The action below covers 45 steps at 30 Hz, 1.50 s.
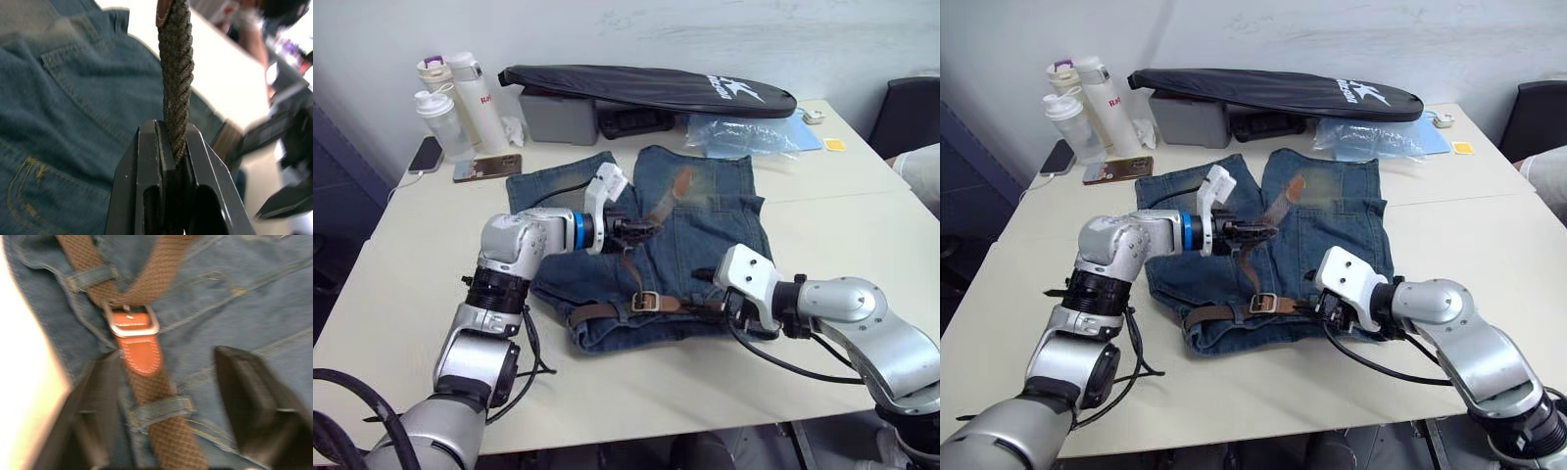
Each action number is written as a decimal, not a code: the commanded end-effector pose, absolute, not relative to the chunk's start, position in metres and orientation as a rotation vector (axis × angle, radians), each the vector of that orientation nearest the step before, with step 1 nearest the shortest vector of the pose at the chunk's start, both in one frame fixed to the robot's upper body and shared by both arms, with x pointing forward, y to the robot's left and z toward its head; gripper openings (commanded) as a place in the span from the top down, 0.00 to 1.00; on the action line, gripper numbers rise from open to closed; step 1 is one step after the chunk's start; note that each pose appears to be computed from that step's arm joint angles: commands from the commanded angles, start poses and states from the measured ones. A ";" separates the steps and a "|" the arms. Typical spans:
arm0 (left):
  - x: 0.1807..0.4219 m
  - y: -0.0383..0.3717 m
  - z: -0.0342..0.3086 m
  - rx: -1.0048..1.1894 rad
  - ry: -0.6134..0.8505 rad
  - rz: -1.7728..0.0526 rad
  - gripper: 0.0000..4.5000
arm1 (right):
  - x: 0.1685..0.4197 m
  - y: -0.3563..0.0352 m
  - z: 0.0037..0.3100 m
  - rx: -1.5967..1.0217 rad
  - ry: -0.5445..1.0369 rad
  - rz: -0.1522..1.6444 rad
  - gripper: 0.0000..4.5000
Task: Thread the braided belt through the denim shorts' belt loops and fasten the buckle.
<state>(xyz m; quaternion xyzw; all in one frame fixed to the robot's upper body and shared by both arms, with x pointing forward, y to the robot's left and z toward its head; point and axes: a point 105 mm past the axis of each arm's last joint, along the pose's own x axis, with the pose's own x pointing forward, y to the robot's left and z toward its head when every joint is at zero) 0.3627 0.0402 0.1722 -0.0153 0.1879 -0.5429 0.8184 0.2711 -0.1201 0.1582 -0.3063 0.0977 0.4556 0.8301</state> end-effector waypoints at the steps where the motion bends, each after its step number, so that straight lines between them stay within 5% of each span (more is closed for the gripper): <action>1: 0.361 0.038 0.184 0.066 0.305 -1.192 1.00 | 0.272 -0.119 0.172 -0.732 0.127 0.945 0.09; 8: 0.347 0.026 0.187 0.343 0.159 -1.297 1.00 | 0.303 -0.139 0.224 -0.993 -0.032 0.823 0.09; 16: 0.344 0.023 0.180 0.646 0.045 -1.332 1.00 | 0.313 -0.139 0.221 -1.095 -0.031 0.855 0.09; 19: 0.345 0.023 0.181 0.655 0.038 -1.329 1.00 | 0.310 -0.135 0.219 -1.080 -0.033 0.882 0.28; 25: 0.349 0.022 0.178 0.656 0.050 -1.323 1.00 | 0.301 -0.126 0.223 -1.032 -0.073 0.931 0.93; 29: 0.349 0.021 0.178 0.642 0.051 -1.328 1.00 | 0.299 -0.125 0.223 -1.031 -0.077 0.938 0.99; 37: 0.358 0.034 0.189 0.589 0.062 -1.275 0.24 | 0.302 -0.134 0.218 -1.030 -0.036 0.911 1.00; 45: 0.358 0.036 0.195 0.573 0.034 -1.273 0.24 | 0.302 -0.135 0.213 -1.014 -0.016 0.916 1.00</action>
